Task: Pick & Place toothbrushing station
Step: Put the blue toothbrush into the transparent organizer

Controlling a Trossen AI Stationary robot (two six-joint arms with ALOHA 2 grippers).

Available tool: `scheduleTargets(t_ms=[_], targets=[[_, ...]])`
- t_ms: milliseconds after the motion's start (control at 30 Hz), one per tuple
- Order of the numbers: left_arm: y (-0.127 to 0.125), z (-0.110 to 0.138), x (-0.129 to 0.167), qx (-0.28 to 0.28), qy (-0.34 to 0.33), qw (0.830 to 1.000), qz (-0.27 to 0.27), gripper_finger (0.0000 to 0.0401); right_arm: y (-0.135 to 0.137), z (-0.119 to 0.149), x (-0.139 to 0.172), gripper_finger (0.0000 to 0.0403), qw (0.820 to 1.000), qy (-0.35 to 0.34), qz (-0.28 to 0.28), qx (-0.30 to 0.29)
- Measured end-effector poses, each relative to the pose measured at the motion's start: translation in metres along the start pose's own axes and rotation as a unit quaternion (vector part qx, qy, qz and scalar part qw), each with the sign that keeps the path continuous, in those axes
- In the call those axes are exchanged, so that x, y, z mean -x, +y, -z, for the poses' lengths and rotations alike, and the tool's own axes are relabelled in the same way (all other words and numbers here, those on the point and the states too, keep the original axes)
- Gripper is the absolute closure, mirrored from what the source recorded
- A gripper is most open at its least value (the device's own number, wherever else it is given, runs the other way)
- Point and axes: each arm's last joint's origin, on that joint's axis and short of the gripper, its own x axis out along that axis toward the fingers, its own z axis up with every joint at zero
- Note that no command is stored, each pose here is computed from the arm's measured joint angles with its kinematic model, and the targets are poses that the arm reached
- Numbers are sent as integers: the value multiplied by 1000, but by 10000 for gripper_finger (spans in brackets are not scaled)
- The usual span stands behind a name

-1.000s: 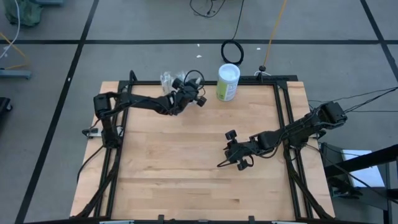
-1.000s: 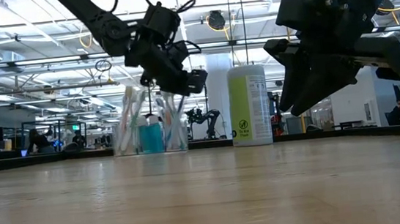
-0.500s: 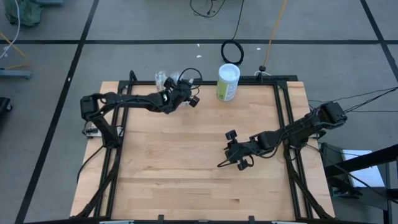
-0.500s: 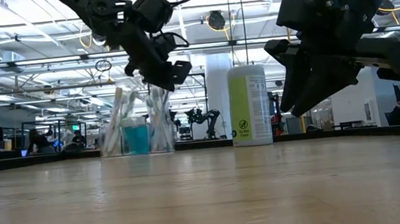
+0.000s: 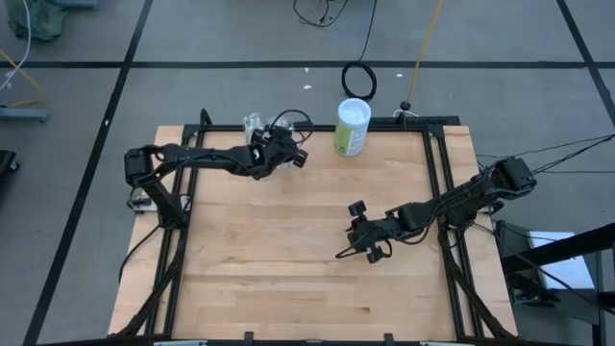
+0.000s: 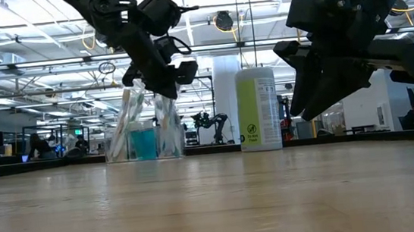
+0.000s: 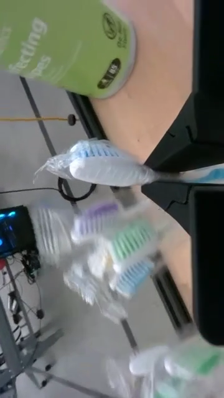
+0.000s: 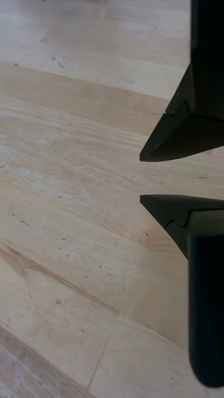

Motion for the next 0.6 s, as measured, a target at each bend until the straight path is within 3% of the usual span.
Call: scheduleTargets(t_ms=[233,467,600], targets=[[0,12,8,-25,16,998,-55,369,0,0,0,316,1000,0,0,0],[-3,19,14,-37,32,997,-58,367,0,0,0,316,1000,0,0,0],[-1,21,14,-18,40,997,-65,367,0,0,0,316,1000,0,0,0]])
